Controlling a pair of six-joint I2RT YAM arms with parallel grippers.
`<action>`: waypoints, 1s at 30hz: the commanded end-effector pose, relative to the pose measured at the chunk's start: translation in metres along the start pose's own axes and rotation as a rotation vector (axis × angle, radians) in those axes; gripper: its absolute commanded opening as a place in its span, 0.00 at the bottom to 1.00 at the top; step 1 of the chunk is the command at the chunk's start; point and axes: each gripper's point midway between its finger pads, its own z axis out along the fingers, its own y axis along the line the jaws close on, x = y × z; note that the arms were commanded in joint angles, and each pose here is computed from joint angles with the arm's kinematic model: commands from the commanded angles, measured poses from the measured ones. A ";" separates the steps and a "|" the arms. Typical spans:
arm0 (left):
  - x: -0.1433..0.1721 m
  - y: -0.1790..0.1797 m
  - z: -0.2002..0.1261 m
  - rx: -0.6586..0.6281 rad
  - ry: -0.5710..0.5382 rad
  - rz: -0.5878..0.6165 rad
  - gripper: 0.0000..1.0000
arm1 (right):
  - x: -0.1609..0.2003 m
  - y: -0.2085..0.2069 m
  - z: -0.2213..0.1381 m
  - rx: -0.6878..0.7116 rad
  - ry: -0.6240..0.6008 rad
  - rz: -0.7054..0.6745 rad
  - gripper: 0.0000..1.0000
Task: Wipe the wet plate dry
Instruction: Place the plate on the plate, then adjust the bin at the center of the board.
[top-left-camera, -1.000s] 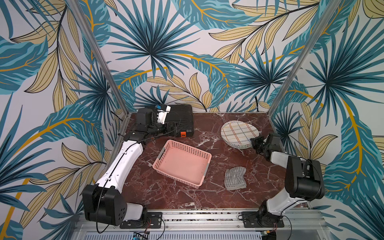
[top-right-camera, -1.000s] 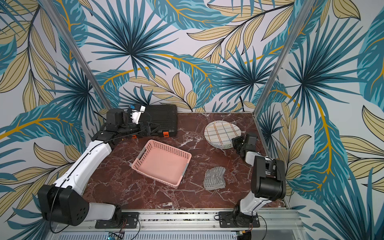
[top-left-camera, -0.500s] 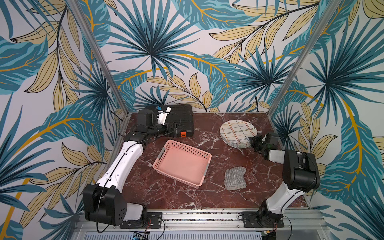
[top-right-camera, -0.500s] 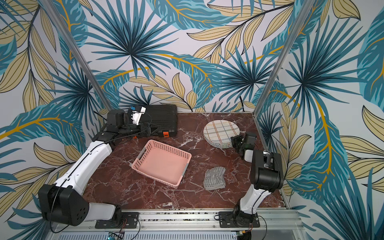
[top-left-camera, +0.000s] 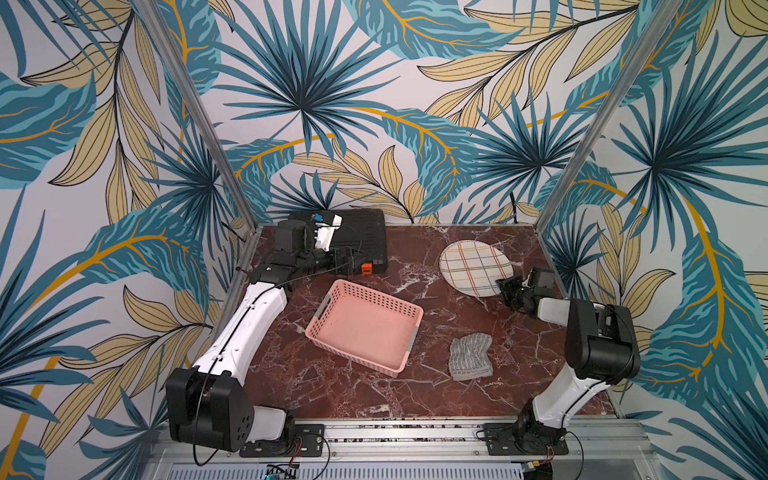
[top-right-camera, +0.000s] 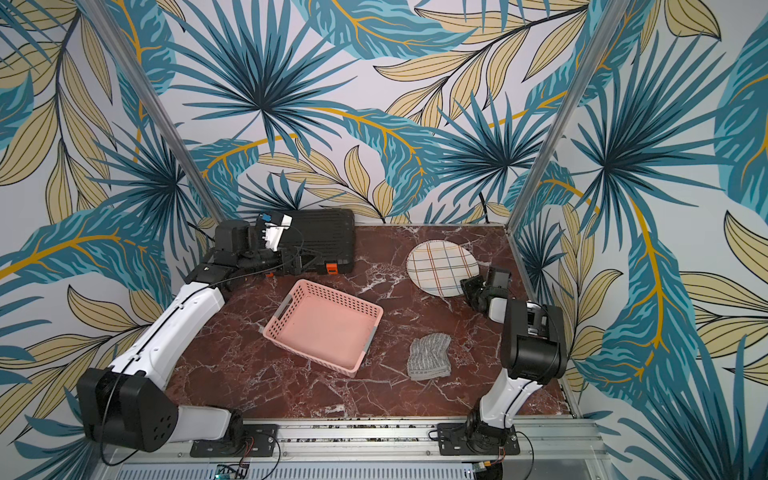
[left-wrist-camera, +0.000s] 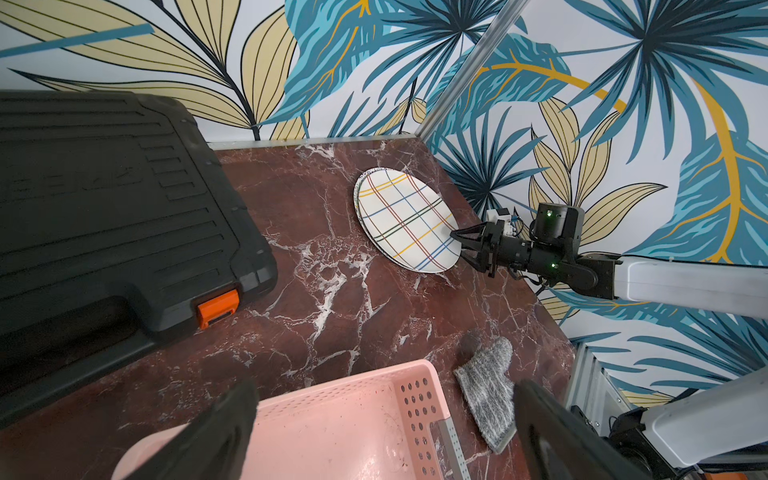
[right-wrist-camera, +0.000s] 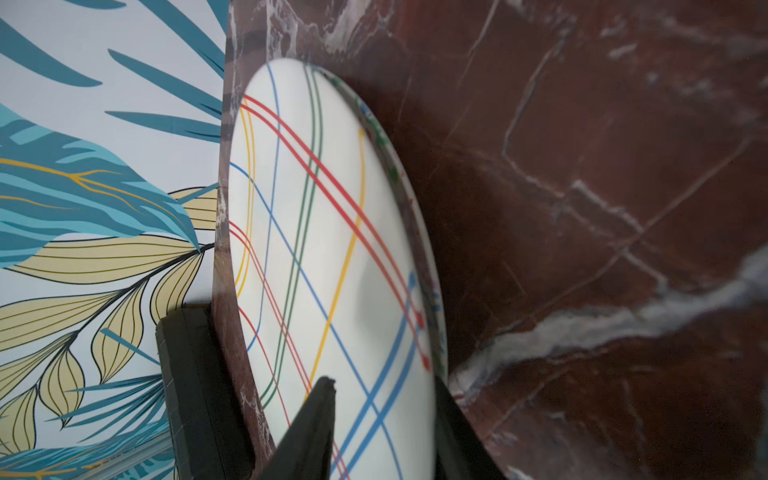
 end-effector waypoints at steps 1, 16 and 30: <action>-0.007 -0.006 -0.007 0.010 -0.030 0.037 1.00 | -0.005 -0.001 -0.008 0.054 -0.010 -0.040 0.44; -0.010 0.050 -0.045 -0.414 0.138 0.300 0.60 | -0.010 -0.003 -0.053 0.221 -0.024 -0.155 0.71; 0.132 0.181 -0.089 -0.862 0.640 0.256 0.00 | 0.045 0.045 -0.124 0.063 0.009 -0.355 0.71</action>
